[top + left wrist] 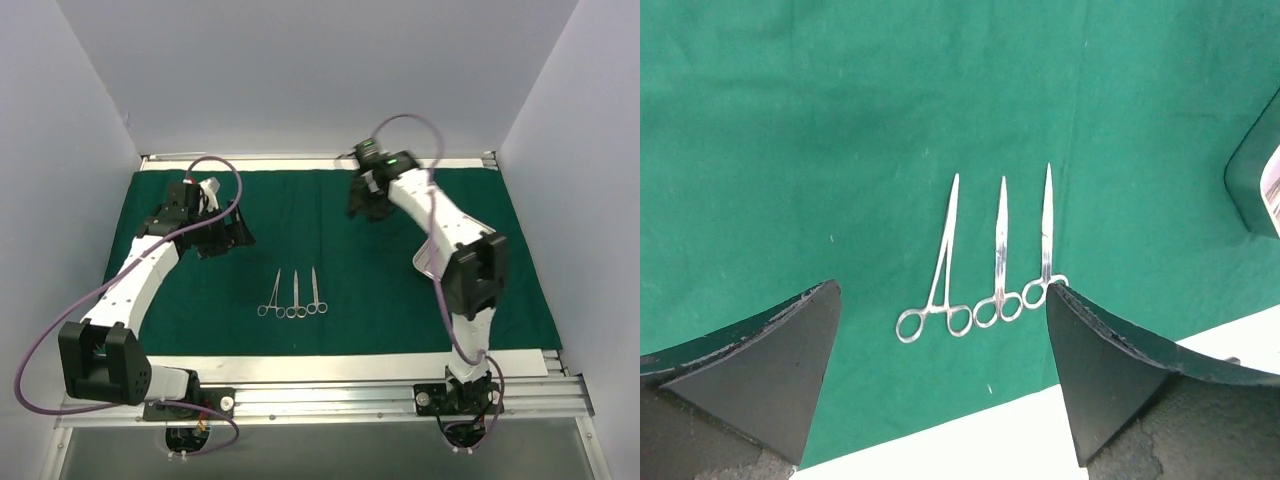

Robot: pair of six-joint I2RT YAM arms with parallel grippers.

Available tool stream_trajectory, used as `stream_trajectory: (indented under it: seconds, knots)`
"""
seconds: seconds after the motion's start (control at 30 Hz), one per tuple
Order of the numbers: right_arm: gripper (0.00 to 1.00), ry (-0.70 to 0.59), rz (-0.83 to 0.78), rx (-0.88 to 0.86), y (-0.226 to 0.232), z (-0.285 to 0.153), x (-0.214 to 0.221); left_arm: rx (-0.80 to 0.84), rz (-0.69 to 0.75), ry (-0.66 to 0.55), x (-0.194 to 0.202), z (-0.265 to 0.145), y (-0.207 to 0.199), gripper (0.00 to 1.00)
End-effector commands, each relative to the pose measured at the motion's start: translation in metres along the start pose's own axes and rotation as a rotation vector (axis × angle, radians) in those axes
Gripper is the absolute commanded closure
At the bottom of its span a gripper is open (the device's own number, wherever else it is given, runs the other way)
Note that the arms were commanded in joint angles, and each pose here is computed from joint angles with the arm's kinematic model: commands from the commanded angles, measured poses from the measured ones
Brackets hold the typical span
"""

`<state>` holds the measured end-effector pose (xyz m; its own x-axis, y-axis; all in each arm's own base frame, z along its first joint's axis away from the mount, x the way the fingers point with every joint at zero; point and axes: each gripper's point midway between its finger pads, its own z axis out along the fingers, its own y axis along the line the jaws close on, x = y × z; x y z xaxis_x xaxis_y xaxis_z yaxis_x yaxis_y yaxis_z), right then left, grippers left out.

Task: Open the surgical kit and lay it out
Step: Pick up the medical item from the container.

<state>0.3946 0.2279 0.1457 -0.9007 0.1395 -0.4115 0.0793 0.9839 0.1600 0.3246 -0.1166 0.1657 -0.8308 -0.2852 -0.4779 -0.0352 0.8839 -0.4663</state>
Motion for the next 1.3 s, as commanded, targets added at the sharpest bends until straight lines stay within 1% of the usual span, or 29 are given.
stream_trajectory:
  seconds: [0.0,0.03,0.07,0.1,0.13,0.17,0.23,0.27,0.33,0.37,0.47,0.5,0.57,0.67,0.73,0.87,0.97,1.27]
  knots:
    - [0.56,-0.069,0.201,0.129,-0.11,-0.032,-0.037,-0.001,0.087,-0.039,-0.024,-0.002,-0.004,0.07]
    - [0.55,-0.092,0.246,0.142,-0.131,-0.04,-0.042,-0.001,0.095,-0.031,-0.024,-0.001,-0.004,0.07]
    - [0.53,-0.099,0.315,0.176,-0.171,-0.04,-0.049,0.013,0.106,-0.028,-0.027,0.0,-0.007,0.07]
    - [0.53,-0.081,0.341,0.197,-0.192,-0.033,-0.041,0.014,0.117,-0.014,-0.026,0.005,-0.006,0.07]
    - [0.52,-0.09,0.364,0.227,-0.211,-0.034,-0.041,0.012,0.121,-0.006,-0.026,0.006,-0.005,0.07]
    - [0.52,-0.082,0.402,0.267,-0.244,-0.033,-0.039,0.015,0.128,-0.008,-0.028,0.007,-0.007,0.07]
    - [0.52,-0.055,0.419,0.301,-0.269,-0.021,-0.032,0.011,0.138,0.0,-0.029,0.012,-0.004,0.07]
    - [0.55,-0.046,0.433,0.325,-0.284,-0.018,-0.031,0.011,0.142,0.0,-0.03,0.014,-0.004,0.07]
    - [0.59,-0.002,0.433,0.372,-0.299,-0.005,-0.026,0.005,0.147,0.023,-0.029,0.021,0.0,0.07]
    - [0.65,0.011,0.439,0.377,-0.303,-0.001,-0.024,0.002,0.15,0.034,-0.028,0.023,0.001,0.07]
    - [0.73,0.006,0.462,0.394,-0.309,0.009,-0.026,-0.01,0.159,0.07,-0.026,0.03,0.006,0.07]
    - [0.74,0.0,0.475,0.396,-0.311,0.011,-0.026,-0.011,0.153,0.082,-0.026,0.033,0.007,0.08]
    - [0.77,0.032,0.491,0.405,-0.313,0.022,-0.018,0.004,0.146,0.09,-0.025,0.035,0.004,0.09]
    - [0.78,0.045,0.484,0.43,-0.32,0.033,-0.013,0.012,0.145,0.098,-0.026,0.037,0.002,0.1]
    - [0.77,0.053,0.481,0.44,-0.324,0.042,-0.009,0.014,0.145,0.108,-0.025,0.039,0.002,0.11]
    - [0.66,0.084,0.472,0.466,-0.331,0.054,-0.003,0.013,0.144,0.106,-0.031,0.039,0.001,0.11]
    - [0.59,0.096,0.47,0.486,-0.337,0.058,0.003,0.012,0.138,0.111,-0.032,0.042,0.003,0.11]
    - [0.58,0.157,0.47,0.524,-0.355,0.076,0.033,-0.004,0.113,0.12,-0.032,0.044,0.013,0.11]
